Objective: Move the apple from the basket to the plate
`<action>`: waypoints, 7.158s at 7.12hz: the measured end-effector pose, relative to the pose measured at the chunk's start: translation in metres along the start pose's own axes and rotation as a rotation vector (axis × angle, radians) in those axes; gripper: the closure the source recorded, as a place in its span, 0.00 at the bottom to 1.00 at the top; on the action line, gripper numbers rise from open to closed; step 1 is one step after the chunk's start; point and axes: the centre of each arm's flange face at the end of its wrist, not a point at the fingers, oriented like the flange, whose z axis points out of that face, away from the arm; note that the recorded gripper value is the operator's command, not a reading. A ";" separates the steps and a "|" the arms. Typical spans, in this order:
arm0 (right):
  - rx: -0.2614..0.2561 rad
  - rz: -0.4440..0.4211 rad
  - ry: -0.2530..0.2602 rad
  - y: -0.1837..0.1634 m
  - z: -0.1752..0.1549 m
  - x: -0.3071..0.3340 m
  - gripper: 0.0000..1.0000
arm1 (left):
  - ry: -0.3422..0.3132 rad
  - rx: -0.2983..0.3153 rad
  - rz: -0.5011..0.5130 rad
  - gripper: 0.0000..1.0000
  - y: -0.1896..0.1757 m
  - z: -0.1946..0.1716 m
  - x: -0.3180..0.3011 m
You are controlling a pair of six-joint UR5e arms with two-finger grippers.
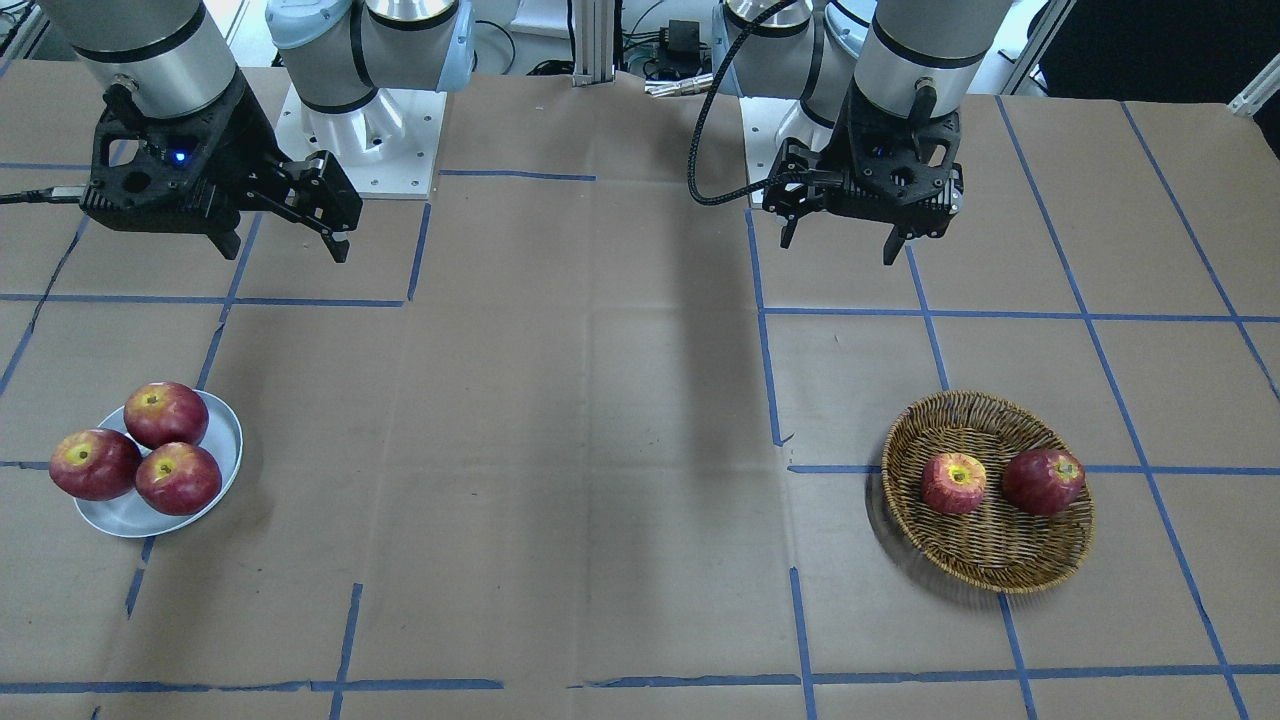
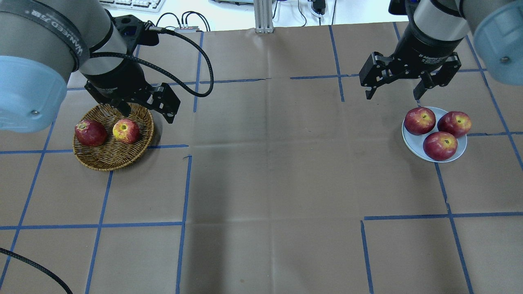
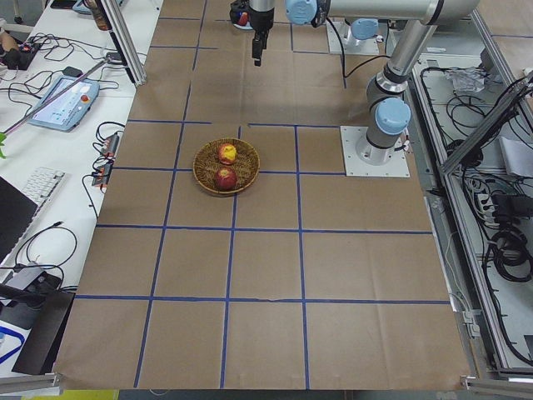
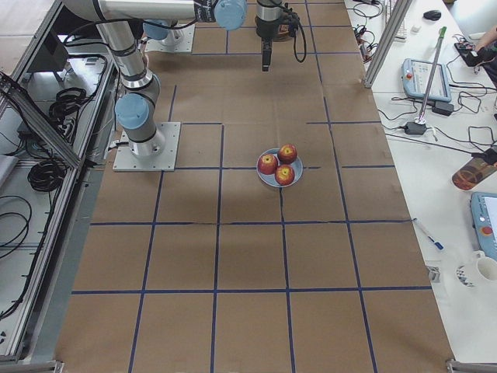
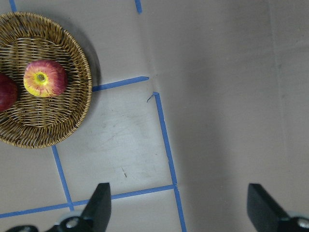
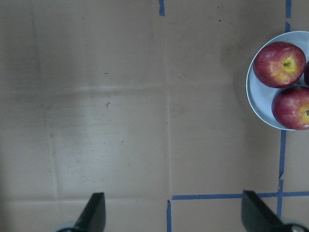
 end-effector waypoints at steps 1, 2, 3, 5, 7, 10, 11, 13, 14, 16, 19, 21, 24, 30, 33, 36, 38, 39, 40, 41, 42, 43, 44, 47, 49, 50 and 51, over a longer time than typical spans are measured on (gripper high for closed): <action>0.000 0.000 0.000 0.000 0.000 0.000 0.00 | 0.000 0.000 0.000 0.01 0.000 0.000 0.000; 0.000 0.000 0.000 0.000 0.000 0.000 0.00 | 0.000 -0.001 0.000 0.01 0.000 0.000 0.000; 0.000 0.000 0.000 0.000 0.000 0.000 0.00 | 0.000 -0.001 0.000 0.01 0.000 0.000 0.000; 0.000 0.000 0.000 0.000 0.000 0.000 0.00 | 0.000 -0.002 0.000 0.01 0.000 0.001 0.000; 0.000 0.000 0.000 0.000 0.000 0.000 0.00 | 0.000 -0.001 0.000 0.01 -0.001 0.001 -0.001; 0.000 0.000 0.000 0.000 0.000 0.000 0.00 | 0.000 -0.002 0.003 0.01 -0.001 0.001 -0.002; 0.000 0.000 0.000 0.000 0.000 0.000 0.00 | 0.000 -0.003 0.003 0.01 -0.001 0.002 -0.002; 0.000 0.000 0.000 0.000 0.000 0.000 0.00 | 0.000 -0.007 0.013 0.01 -0.002 0.003 -0.005; 0.000 0.000 0.000 0.000 0.000 0.000 0.00 | 0.002 -0.016 0.026 0.01 -0.003 0.007 -0.014; -0.001 0.000 0.000 0.000 0.000 0.000 0.00 | 0.009 -0.023 0.089 0.01 -0.021 0.057 -0.071; 0.000 0.000 0.000 0.000 0.000 0.000 0.00 | -0.013 0.028 0.198 0.01 -0.058 0.169 -0.165; 0.000 0.000 0.000 0.000 0.000 0.000 0.00 | -0.013 0.024 0.229 0.01 -0.071 0.211 -0.193; 0.000 0.000 0.000 0.000 0.000 0.000 0.00 | -0.009 0.011 0.250 0.01 -0.080 0.242 -0.205; 0.000 -0.001 0.000 0.000 0.000 -0.001 0.00 | 0.037 -0.040 0.227 0.56 -0.075 0.282 -0.228; 0.000 -0.002 0.000 0.000 0.000 -0.001 0.00 | 0.028 0.008 0.185 0.57 -0.083 0.257 -0.220; 0.000 -0.002 0.000 0.000 0.000 -0.001 0.00 | 0.034 0.079 0.060 0.55 -0.117 0.209 -0.097; 0.000 -0.002 0.000 0.000 0.000 -0.001 0.00 | 0.054 0.089 -0.052 0.55 -0.130 0.203 0.009; 0.000 -0.002 0.000 0.000 0.000 -0.001 0.00 | 0.063 0.079 -0.091 0.55 -0.131 0.212 0.058; 0.000 -0.002 0.000 0.000 0.000 -0.001 0.00 | 0.062 0.073 -0.118 0.55 -0.129 0.227 0.102; 0.000 -0.002 0.000 0.000 0.000 -0.001 0.00 | 0.055 0.079 -0.133 0.55 -0.126 0.240 0.132; 0.000 -0.002 0.000 0.000 0.000 -0.001 0.00 | 0.054 0.078 -0.145 0.55 -0.125 0.253 0.150; 0.000 -0.002 0.000 0.000 0.000 -0.001 0.00 | 0.055 0.075 -0.153 0.54 -0.124 0.265 0.161; 0.000 -0.002 0.000 0.000 0.000 -0.001 0.00 | 0.057 0.079 -0.151 0.54 -0.125 0.273 0.170; 0.000 -0.002 0.000 0.000 0.000 -0.001 0.00 | 0.064 0.095 -0.132 0.41 -0.129 0.278 0.189; 0.000 -0.002 0.000 0.000 0.000 -0.001 0.00 | 0.067 0.090 -0.129 0.20 -0.128 0.280 0.194; 0.000 -0.002 0.000 0.000 0.000 -0.001 0.00 | 0.067 0.085 -0.130 0.03 -0.128 0.282 0.195; 0.000 -0.002 0.000 0.000 0.000 -0.001 0.00 | 0.068 0.081 -0.141 0.02 -0.127 0.283 0.196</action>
